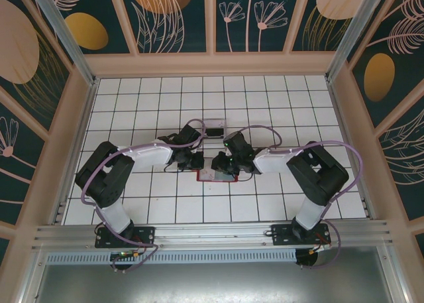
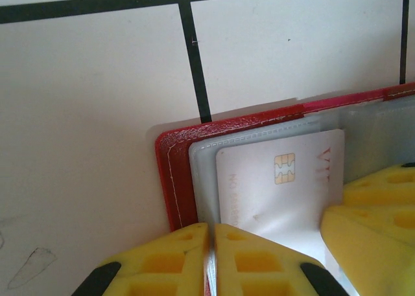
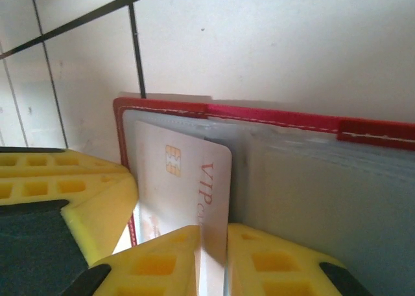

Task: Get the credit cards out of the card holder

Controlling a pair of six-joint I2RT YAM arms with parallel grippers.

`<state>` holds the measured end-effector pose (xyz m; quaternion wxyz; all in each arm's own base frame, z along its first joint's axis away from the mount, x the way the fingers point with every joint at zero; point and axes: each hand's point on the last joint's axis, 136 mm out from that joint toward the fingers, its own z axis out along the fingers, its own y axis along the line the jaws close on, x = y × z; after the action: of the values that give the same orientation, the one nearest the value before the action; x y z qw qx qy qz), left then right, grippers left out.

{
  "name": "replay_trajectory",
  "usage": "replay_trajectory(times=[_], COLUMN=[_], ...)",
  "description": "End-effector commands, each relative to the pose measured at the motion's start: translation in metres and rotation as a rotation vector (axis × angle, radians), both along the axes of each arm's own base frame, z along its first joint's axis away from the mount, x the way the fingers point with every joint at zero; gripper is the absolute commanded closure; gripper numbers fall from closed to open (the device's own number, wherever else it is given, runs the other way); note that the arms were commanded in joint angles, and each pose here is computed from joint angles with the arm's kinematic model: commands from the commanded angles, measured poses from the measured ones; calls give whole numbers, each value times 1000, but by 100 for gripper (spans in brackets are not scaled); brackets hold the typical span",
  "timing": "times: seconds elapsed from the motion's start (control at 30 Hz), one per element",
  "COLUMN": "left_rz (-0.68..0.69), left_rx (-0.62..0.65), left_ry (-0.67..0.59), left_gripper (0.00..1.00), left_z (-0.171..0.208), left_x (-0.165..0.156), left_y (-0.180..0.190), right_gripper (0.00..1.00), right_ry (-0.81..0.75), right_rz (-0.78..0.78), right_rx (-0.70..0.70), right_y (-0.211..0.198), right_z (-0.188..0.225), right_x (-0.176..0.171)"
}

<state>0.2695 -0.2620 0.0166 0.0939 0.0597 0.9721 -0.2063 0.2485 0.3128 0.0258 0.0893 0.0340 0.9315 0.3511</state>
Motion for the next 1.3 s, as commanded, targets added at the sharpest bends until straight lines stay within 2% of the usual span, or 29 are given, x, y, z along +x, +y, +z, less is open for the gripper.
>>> replay_trajectory(times=[0.0,0.7,1.27], left_rz=[-4,4,3], left_rx=[72,83,93], left_ry=[69,71,76], left_gripper=[87,87,87], left_z=[-22,-22,-21], left_x=[-15,-14,-15], left_y=[12,14,15], right_gripper=[83,96,97], right_ry=[-27,-41,-38], right_rz=[34,4,-46], right_rx=[120,153,101], right_y=[15,1,-25], right_z=[21,24,17], right_x=[-2,-4,-4])
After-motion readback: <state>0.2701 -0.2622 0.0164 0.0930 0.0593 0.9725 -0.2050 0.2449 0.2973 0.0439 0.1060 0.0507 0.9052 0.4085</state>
